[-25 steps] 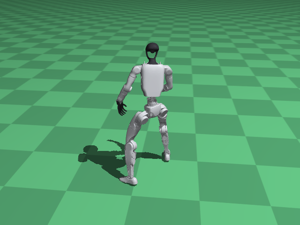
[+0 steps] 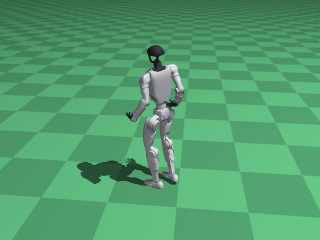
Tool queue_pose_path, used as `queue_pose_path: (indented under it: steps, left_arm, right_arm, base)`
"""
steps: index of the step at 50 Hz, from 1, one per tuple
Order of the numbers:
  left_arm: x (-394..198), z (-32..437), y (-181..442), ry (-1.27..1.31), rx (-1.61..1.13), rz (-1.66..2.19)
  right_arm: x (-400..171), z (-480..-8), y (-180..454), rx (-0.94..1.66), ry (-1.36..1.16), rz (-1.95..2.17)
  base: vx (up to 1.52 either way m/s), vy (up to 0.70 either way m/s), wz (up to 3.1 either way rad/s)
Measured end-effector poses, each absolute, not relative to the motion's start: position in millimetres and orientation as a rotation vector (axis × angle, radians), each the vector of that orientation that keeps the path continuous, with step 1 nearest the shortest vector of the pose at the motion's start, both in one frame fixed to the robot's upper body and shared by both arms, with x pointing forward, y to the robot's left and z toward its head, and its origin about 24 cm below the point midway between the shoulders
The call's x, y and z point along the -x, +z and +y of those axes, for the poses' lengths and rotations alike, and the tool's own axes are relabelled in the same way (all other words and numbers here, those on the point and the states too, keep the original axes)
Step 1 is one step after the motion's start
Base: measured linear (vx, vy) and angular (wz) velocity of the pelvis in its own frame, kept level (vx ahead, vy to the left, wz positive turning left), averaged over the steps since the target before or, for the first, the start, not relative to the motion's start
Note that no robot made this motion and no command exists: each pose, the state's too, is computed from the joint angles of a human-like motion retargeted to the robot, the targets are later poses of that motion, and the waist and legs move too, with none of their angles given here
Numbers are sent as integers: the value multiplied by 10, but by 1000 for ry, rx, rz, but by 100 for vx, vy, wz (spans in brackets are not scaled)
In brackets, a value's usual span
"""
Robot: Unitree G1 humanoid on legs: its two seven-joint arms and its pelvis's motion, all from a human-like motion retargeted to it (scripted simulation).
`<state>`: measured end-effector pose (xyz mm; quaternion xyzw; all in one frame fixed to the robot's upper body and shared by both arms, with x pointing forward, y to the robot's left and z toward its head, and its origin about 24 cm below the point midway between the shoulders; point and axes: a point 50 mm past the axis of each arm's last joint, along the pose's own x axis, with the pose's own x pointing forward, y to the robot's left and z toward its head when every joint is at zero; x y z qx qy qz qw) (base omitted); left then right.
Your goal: Kungfu
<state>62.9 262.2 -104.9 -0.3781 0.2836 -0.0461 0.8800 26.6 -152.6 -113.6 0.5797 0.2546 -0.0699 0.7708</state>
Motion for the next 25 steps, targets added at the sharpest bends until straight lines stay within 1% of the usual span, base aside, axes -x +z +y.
queue_pose_path:
  steps: [5,8,10,13,15,18,22,25]
  left_arm:
    - [-310,2219,-1115,-61,975,498]
    - [-156,2069,-1141,-95,1056,551]
    - [-138,1982,-1157,-154,1070,605]
    - [-182,2016,-1186,-192,1002,667]
    - [-260,2169,-1193,-196,897,717]
    - [-471,2506,-1130,-248,653,771]
    - [-767,2891,-1045,-402,177,904]
    - [-1002,3046,-1029,-421,-188,953]
  right_arm:
    - [-75,-1042,-1113,-1491,-130,582]
    - [-60,-1062,-1103,-1525,-48,592]
    - [-52,-1154,-1127,-1485,-34,622]
    - [-147,-1373,-1156,-1367,-1,651]
    - [-252,-1518,-1146,-1253,76,657]
    - [-388,-1711,-1129,-1003,184,652]
    - [-504,-2020,-1196,-552,143,703]
    - [-649,-2257,-1164,-178,124,702]
  base:
    - [11,11,-10]
    - [10,31,-32]
    - [2,34,-16]
    - [-9,25,-22]
    - [-13,14,36]
    - [-18,7,46]
    - [-28,-4,-42]
    - [-39,-5,-57]
